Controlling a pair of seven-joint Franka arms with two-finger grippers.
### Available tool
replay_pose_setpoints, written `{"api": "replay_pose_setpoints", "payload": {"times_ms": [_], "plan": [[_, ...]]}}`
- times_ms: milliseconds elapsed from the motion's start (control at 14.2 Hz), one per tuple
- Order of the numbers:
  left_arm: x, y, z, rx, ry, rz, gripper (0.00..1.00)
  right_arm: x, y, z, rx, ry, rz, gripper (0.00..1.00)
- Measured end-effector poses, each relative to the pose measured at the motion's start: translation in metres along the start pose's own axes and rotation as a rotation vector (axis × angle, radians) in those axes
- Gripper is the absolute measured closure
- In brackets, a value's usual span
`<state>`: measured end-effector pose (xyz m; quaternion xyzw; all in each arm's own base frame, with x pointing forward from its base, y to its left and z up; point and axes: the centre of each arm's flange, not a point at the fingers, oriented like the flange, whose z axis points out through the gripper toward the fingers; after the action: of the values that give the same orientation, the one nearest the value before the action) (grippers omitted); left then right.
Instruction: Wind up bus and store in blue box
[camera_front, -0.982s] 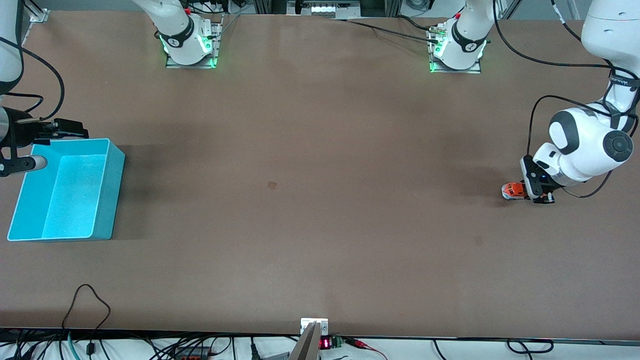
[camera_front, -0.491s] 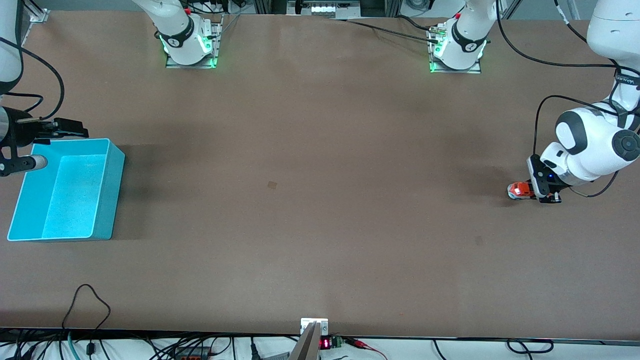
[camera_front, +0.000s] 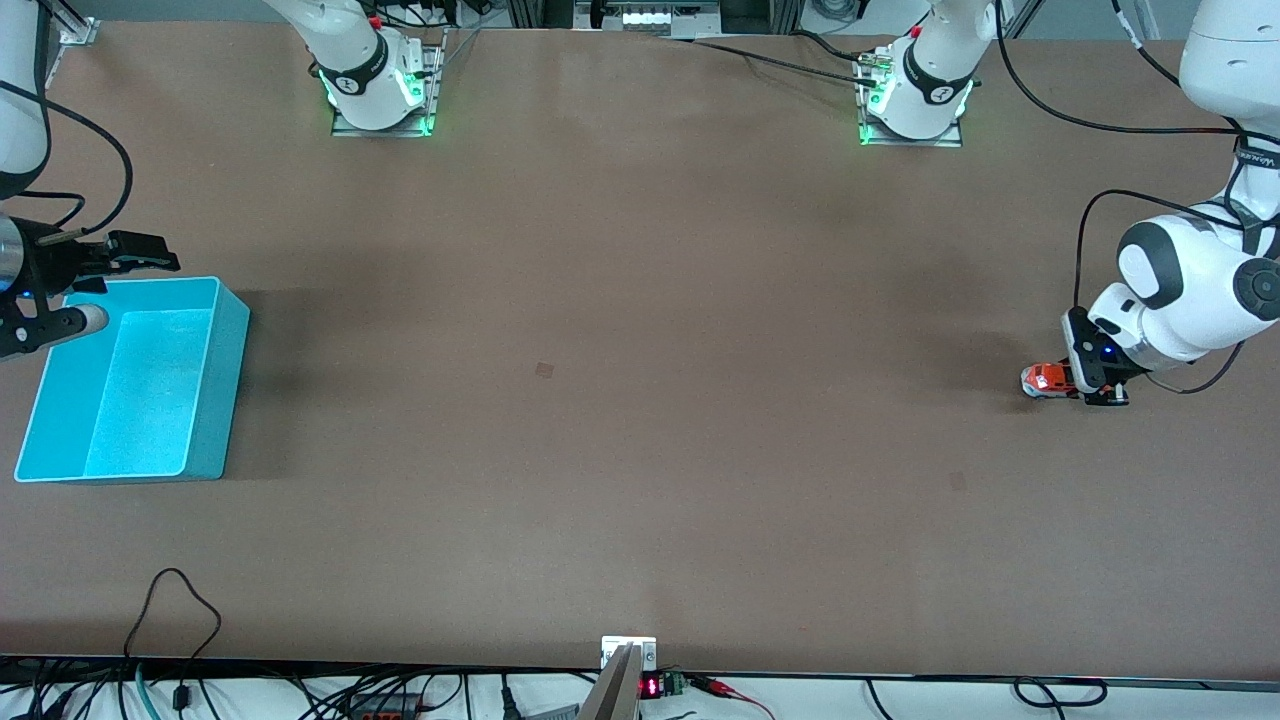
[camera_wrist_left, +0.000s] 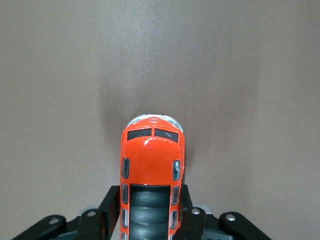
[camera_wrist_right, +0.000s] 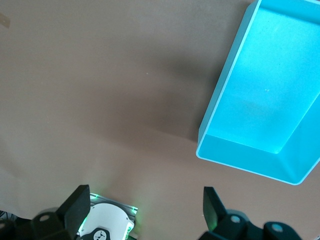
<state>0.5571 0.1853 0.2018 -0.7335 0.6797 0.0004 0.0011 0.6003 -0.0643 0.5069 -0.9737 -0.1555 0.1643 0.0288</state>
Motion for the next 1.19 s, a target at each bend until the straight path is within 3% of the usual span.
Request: {"api": "replay_pose_setpoints", "payload": {"times_ms": [70, 140, 491, 912, 1193], "plan": [[-0.001, 0.0, 0.0, -0.001, 0.0, 0.0, 0.49, 0.0, 0.001, 0.001, 0.001, -0.001, -0.002, 0.0], [-0.002, 0.0, 0.004, -0.006, 0.002, 0.001, 0.43, 0.0, 0.001, 0.001, 0.001, -0.002, -0.003, 0.0], [-0.005, -0.002, 0.02, -0.049, 0.013, -0.001, 0.0, 0.0, 0.002, 0.001, 0.001, -0.001, -0.003, 0.0], [-0.006, -0.009, 0.0, -0.084, 0.021, -0.014, 0.0, -0.001, 0.003, 0.001, -0.002, -0.003, -0.039, 0.0], [-0.001, -0.007, -0.036, -0.127, 0.026, -0.101, 0.0, 0.003, 0.007, 0.006, -0.02, -0.018, -0.125, 0.0]]}}
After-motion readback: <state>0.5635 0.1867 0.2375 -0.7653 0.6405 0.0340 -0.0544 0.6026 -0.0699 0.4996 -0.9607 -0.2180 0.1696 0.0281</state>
